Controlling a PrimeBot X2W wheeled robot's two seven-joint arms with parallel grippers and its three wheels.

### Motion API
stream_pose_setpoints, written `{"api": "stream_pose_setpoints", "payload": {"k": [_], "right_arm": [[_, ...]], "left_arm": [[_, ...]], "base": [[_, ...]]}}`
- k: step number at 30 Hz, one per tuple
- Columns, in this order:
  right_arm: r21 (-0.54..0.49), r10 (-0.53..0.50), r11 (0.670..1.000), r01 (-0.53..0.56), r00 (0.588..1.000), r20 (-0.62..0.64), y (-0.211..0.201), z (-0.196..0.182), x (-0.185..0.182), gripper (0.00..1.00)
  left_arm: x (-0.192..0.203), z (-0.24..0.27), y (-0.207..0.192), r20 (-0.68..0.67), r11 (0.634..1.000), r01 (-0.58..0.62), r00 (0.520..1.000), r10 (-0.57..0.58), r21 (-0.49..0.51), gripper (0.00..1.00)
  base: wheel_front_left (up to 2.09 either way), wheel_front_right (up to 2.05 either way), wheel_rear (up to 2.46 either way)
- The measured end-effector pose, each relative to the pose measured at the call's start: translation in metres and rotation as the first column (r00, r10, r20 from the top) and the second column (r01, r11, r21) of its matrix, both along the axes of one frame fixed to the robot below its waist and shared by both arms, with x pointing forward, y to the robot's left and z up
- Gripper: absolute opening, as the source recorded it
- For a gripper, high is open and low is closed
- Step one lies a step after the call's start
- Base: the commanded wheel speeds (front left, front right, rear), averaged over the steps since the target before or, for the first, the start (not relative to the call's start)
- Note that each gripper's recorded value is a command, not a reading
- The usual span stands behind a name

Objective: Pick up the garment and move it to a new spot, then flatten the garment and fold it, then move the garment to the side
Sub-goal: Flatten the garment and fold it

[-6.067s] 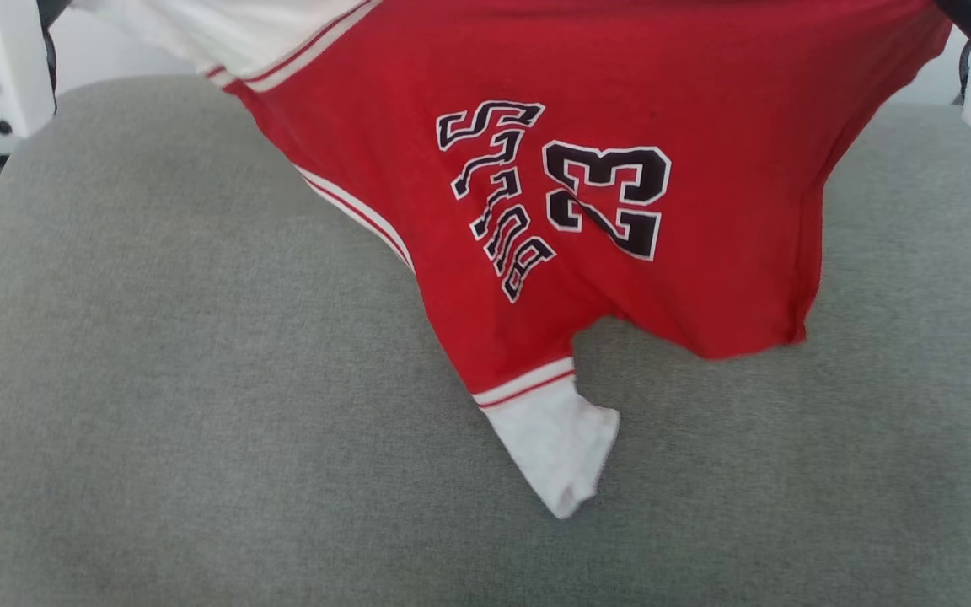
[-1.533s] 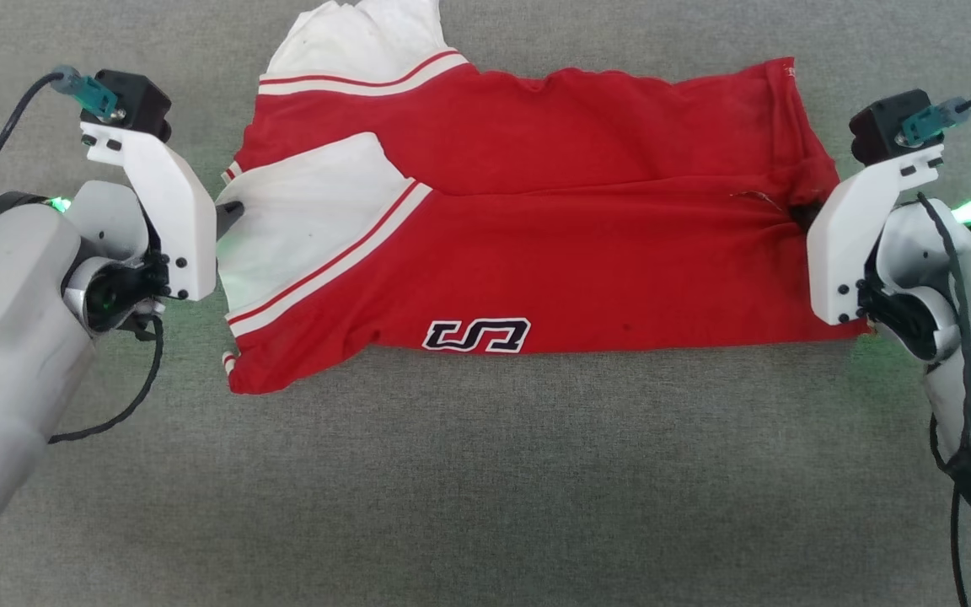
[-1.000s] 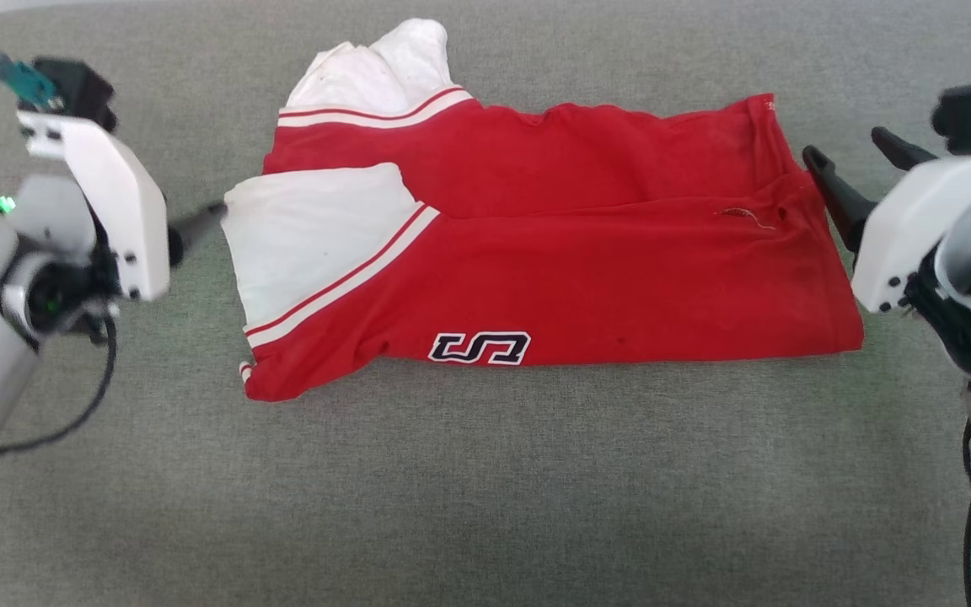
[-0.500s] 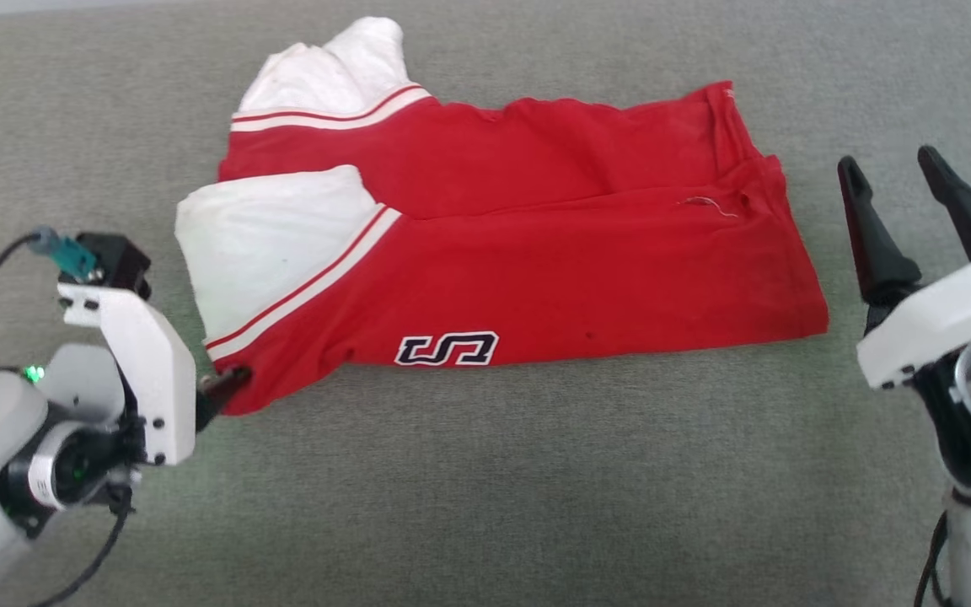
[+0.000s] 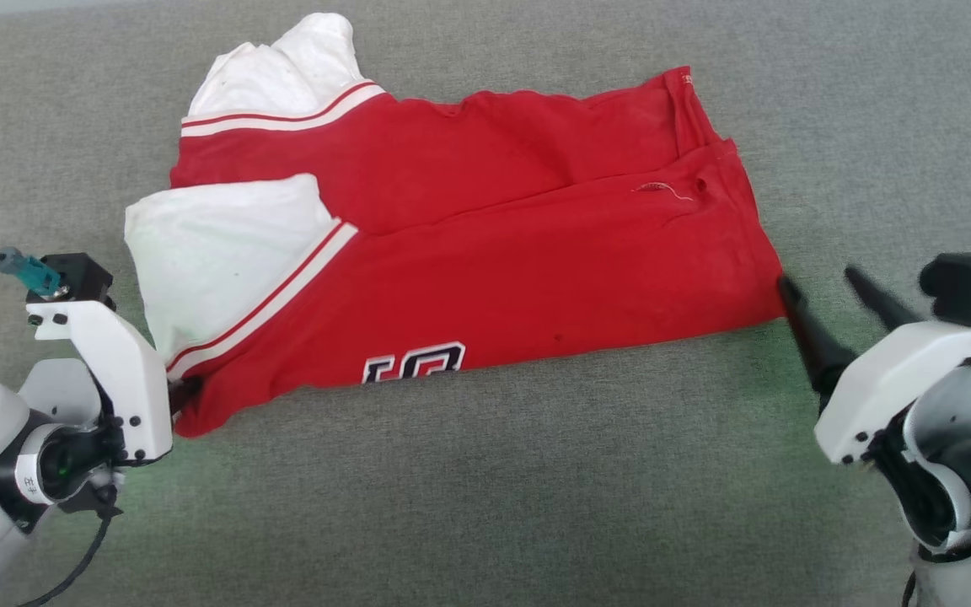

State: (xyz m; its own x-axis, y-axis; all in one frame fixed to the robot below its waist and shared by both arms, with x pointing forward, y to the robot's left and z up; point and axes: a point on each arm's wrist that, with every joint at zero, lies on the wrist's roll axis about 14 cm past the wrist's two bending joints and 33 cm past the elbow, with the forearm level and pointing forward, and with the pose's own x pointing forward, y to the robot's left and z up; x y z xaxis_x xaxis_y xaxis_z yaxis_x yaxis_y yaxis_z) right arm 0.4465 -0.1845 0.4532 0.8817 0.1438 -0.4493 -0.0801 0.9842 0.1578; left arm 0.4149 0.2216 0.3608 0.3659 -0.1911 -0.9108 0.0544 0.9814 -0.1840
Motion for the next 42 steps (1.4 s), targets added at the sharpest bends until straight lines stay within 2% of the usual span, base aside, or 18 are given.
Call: {"api": "stream_pose_setpoints", "payload": {"k": [1,4,9,13,18,19,20,26,42], "right_arm": [[0.012,0.019,1.0,-0.018,0.996,-0.085,0.003,-0.016,-0.006,1.0],[0.009,0.036,0.999,-0.035,0.984,-0.177,0.004,-0.033,-0.012,1.0],[-0.007,0.073,0.997,-0.078,0.962,-0.263,0.008,-0.044,-0.002,1.0],[-0.022,0.112,0.991,-0.131,0.917,-0.383,0.016,-0.065,0.004,1.0],[-0.023,0.154,0.983,-0.184,0.879,-0.451,0.027,-0.075,0.011,1.0],[-0.037,0.163,0.978,-0.206,0.862,-0.479,0.027,-0.079,0.01,0.41],[-0.044,0.173,0.973,-0.226,0.845,-0.505,0.028,-0.082,0.009,0.0],[-0.036,0.208,0.961,-0.276,0.8,-0.563,0.032,-0.083,0.008,0.0],[-0.058,0.218,0.952,-0.3,0.799,-0.561,0.012,-0.048,-0.012,0.0]], "left_arm": [[0.001,0.0,-0.001,0.005,1.0,0.005,1.0,-0.005,-0.009,0.0],[0.001,-0.001,-0.002,0.018,1.0,0.008,1.0,-0.008,-0.012,0.0],[0.002,0.001,-0.002,0.035,1.0,0.015,0.999,-0.014,-0.022,0.0],[0.002,0.002,-0.002,0.041,1.0,0.016,0.999,-0.015,-0.025,0.0],[0.002,0.002,-0.002,0.043,0.999,0.016,0.999,-0.015,-0.028,0.0],[0.002,0.002,-0.002,0.043,1.0,0.013,0.999,-0.012,-0.029,0.0],[0.002,0.002,-0.001,0.043,1.0,0.011,0.999,-0.01,-0.028,0.0],[0.002,0.005,0.002,0.053,1.0,-0.001,0.999,0.002,-0.027,0.0],[-0.013,0.041,0.014,0.086,1.0,-0.022,0.996,0.023,-0.012,0.0]], "base": [[0.0,0.0,0.0],[0.0,0.0,0.0],[0.0,0.0,0.0],[0.0,0.0,0.0],[0.0,0.0,0.0],[0.0,0.0,0.0],[0.0,0.0,0.0],[0.0,0.0,0.0],[0.0,0.0,0.0]]}}
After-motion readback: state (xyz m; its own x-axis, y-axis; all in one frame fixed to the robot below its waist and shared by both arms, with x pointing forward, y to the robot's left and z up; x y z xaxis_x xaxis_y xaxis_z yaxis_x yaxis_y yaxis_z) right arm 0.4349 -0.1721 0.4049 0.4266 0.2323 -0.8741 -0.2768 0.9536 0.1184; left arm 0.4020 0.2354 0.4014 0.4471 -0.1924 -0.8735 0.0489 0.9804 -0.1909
